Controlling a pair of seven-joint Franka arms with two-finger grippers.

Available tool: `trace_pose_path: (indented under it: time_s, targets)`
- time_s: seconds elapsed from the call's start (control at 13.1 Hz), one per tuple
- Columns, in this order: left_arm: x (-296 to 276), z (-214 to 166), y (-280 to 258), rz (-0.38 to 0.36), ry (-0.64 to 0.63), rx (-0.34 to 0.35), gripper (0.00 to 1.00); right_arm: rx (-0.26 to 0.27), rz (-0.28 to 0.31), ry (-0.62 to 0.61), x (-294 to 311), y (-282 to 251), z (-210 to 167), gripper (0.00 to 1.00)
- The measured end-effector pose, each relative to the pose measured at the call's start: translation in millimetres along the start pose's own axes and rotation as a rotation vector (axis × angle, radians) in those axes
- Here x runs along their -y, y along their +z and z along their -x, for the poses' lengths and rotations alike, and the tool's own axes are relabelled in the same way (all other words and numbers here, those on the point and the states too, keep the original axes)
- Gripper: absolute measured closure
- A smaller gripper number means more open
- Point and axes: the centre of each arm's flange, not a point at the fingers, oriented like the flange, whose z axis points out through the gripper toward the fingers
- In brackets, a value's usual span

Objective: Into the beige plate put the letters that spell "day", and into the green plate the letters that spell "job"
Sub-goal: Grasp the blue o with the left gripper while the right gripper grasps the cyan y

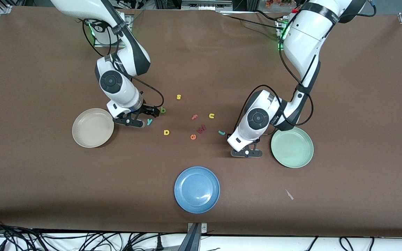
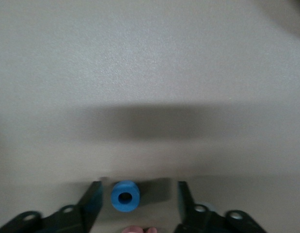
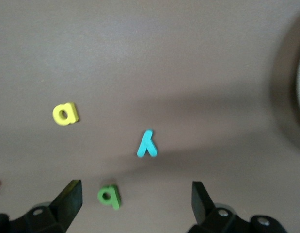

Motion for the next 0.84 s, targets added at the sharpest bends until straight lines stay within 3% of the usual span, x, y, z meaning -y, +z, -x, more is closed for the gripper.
trace_pose_path:
  time_s: [0.3, 0.53, 0.69, 0.84]
  targets:
    - [3, 0, 6, -0.021, 0.015, -0.001, 0.37, -0.005, -0.004, 0.070, -2, 32, -3, 0.00]
    - [3, 0, 7, -0.026, 0.020, -0.003, 0.49, -0.002, -0.001, 0.083, -4, 41, -4, 0.01]
    - [3, 0, 5, -0.026, 0.020, -0.005, 0.73, 0.003, 0.002, 0.086, -6, 52, -4, 0.04]
    - [3, -1, 5, -0.027, 0.019, -0.003, 0.75, 0.008, 0.006, 0.088, -7, 59, -3, 0.07]
